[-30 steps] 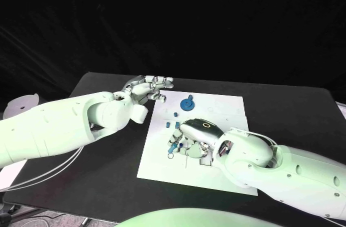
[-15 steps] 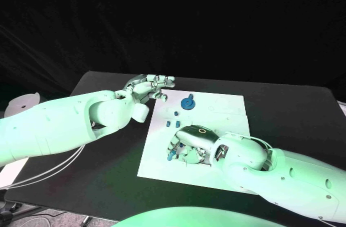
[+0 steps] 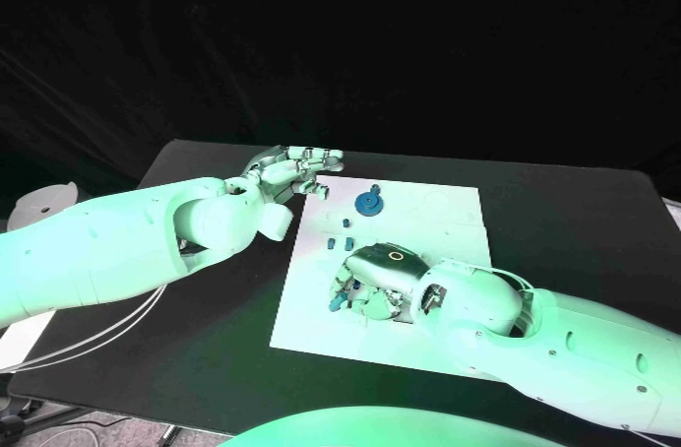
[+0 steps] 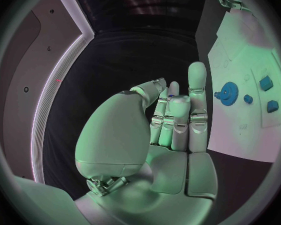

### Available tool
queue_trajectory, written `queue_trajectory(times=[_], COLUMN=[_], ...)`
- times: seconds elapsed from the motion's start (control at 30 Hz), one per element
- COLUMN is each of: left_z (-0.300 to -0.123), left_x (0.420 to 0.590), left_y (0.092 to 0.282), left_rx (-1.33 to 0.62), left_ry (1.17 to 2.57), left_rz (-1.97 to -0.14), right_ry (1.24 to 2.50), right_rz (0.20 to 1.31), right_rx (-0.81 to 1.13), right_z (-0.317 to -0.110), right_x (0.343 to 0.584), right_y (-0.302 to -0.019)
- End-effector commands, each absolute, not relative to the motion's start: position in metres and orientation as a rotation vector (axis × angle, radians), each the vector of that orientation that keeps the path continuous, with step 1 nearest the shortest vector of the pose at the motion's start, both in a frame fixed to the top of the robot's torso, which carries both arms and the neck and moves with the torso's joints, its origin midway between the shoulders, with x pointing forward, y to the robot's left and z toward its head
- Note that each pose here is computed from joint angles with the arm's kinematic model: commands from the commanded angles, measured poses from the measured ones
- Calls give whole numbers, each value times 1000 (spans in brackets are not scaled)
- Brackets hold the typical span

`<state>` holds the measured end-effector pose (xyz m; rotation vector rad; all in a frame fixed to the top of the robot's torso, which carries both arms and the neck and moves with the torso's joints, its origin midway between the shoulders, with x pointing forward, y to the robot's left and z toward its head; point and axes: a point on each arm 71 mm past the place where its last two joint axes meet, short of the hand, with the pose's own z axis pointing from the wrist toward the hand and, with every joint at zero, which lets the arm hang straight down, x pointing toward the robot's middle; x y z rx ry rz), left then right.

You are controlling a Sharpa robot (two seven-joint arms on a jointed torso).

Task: Assemble the parts on the task board

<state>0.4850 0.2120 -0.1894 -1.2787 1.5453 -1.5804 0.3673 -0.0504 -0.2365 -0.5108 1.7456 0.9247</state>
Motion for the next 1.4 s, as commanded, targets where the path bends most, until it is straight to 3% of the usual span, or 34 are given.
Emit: queue_trajectory(times=[0.03, 0.43, 0.9, 1.4], left_z=[-189, -189, -188, -189], left_x=[485, 484, 484, 484], left_y=[210, 211, 210, 208], left_rx=[-1272, -1273, -1273, -1275], left_ry=[1551, 1553, 1555, 1564], left_rz=[-1604, -1604, -1604, -1603], right_ry=[1720, 1715, 1806, 1654], right_rz=[863, 841, 781, 820], right_rx=[-525, -532, -629, -585], right_z=[-237, -237, -245, -238], right_x=[368, 369, 366, 366], right_y=[-53, -52, -40, -34])
